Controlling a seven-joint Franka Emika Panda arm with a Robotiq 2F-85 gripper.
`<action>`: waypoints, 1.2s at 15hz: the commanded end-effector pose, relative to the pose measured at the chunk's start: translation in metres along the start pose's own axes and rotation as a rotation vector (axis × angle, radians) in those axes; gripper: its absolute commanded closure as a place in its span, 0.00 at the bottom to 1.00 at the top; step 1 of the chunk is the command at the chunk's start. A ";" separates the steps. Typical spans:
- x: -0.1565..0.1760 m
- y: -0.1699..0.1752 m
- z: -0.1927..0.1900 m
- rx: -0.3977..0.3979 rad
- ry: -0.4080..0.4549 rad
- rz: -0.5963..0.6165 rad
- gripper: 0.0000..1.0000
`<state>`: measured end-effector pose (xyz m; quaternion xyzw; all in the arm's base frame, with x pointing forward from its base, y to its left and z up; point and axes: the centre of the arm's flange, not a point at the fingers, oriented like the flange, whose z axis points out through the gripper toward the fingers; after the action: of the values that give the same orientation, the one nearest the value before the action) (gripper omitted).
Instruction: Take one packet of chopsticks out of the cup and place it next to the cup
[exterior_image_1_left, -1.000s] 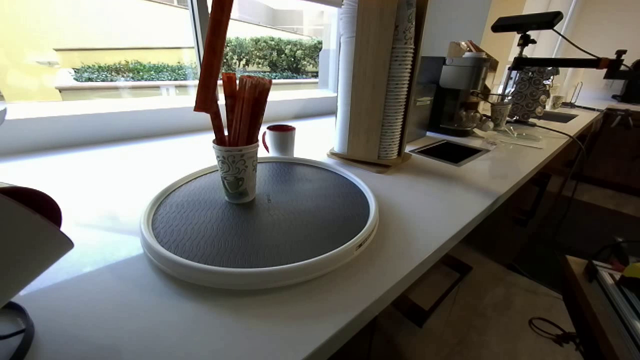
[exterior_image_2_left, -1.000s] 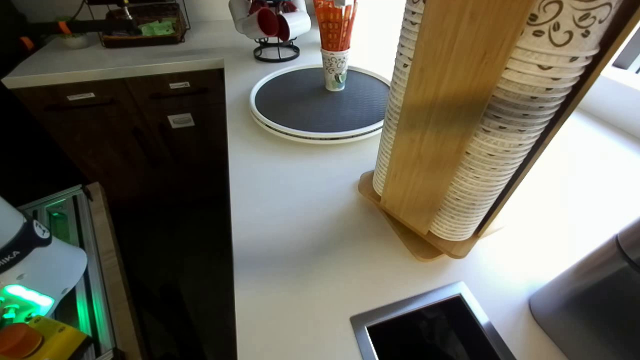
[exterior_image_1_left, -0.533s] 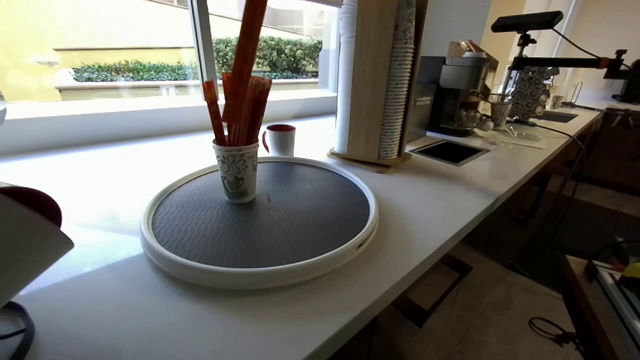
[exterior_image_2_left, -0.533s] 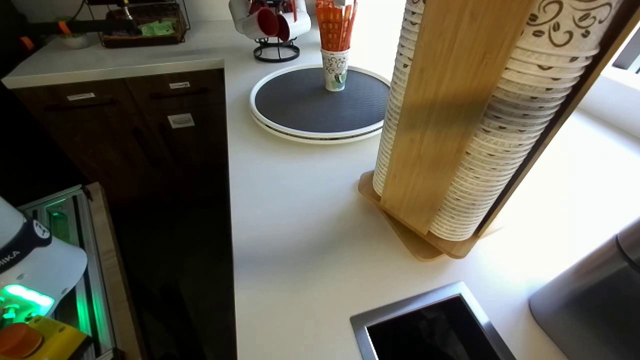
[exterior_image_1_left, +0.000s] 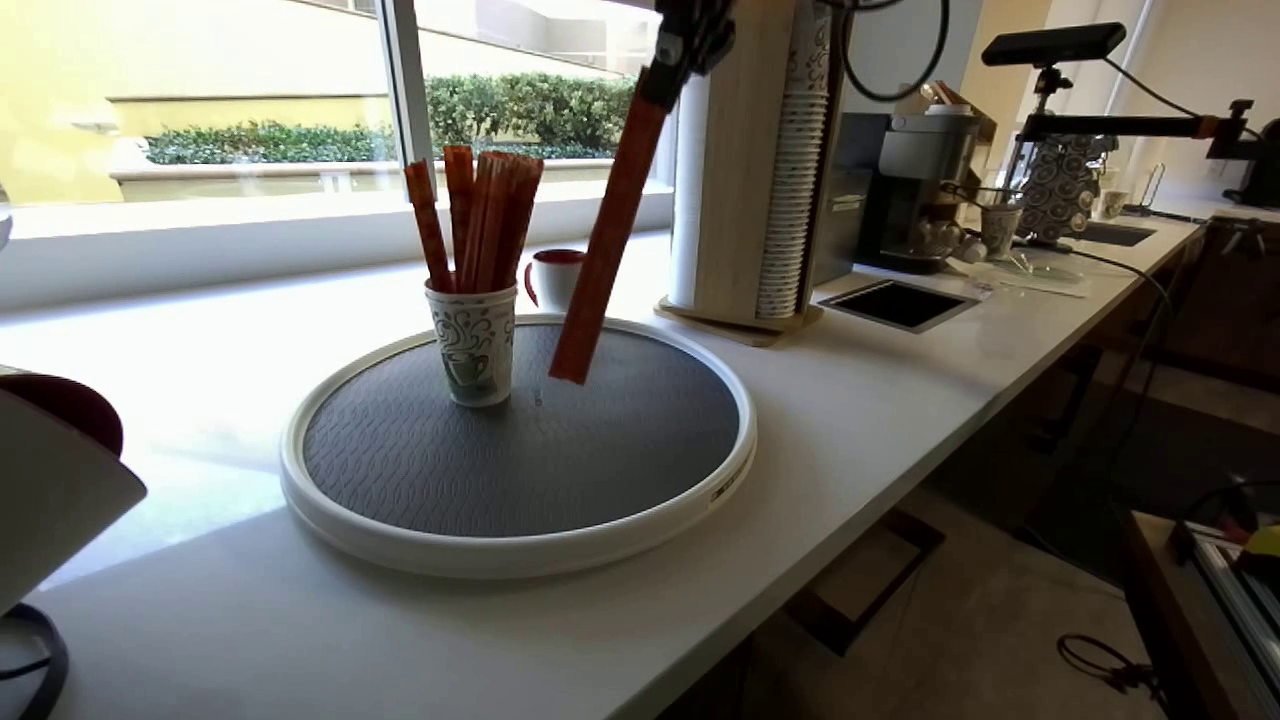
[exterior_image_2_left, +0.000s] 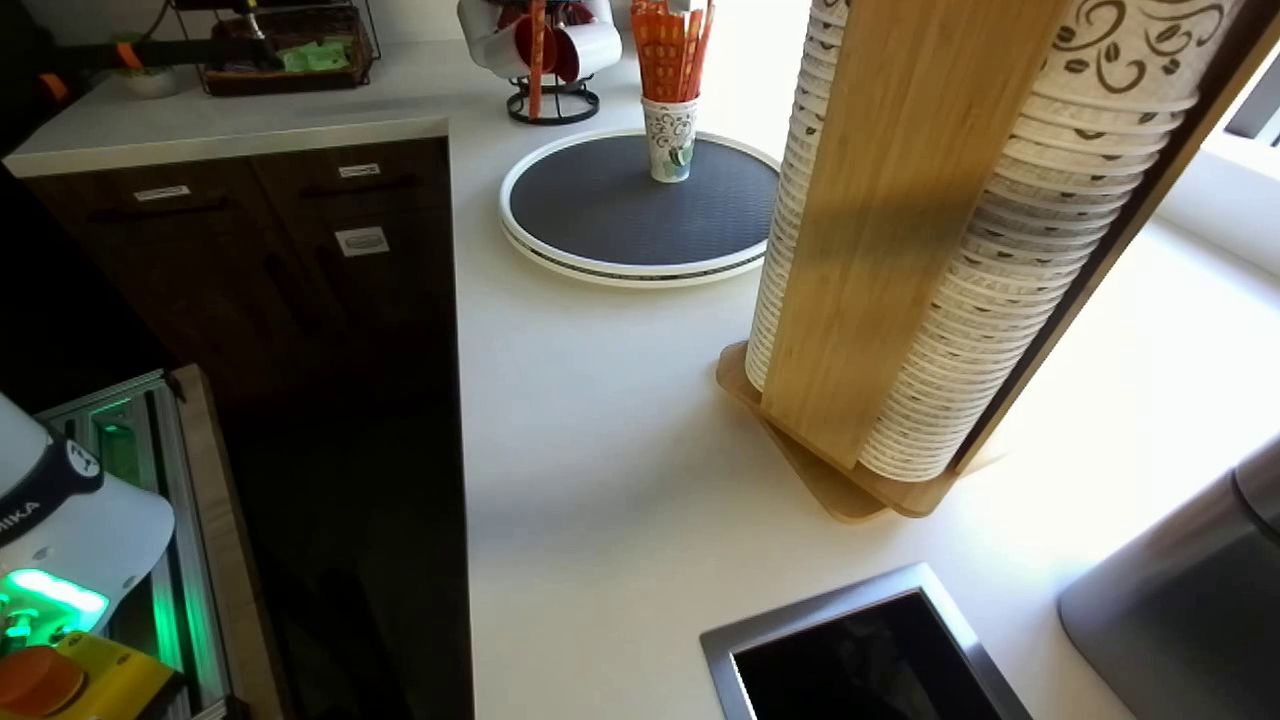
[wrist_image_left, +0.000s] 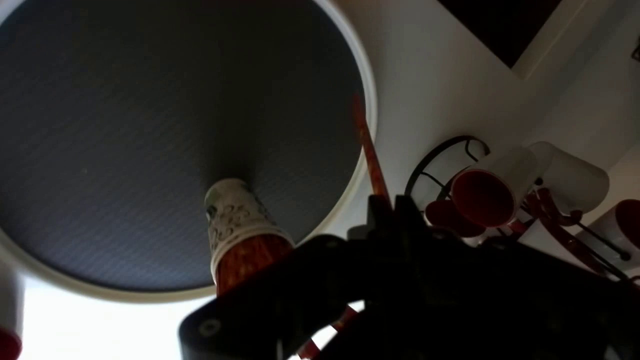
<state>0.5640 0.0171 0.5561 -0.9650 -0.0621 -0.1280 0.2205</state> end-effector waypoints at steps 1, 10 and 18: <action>-0.061 0.043 0.039 0.120 0.037 0.163 0.98; -0.126 0.135 0.078 0.312 0.233 0.586 0.98; -0.114 0.150 0.099 0.439 0.426 0.726 0.98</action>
<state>0.4939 -0.0903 0.3897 -0.8183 0.2989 -0.2036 0.4467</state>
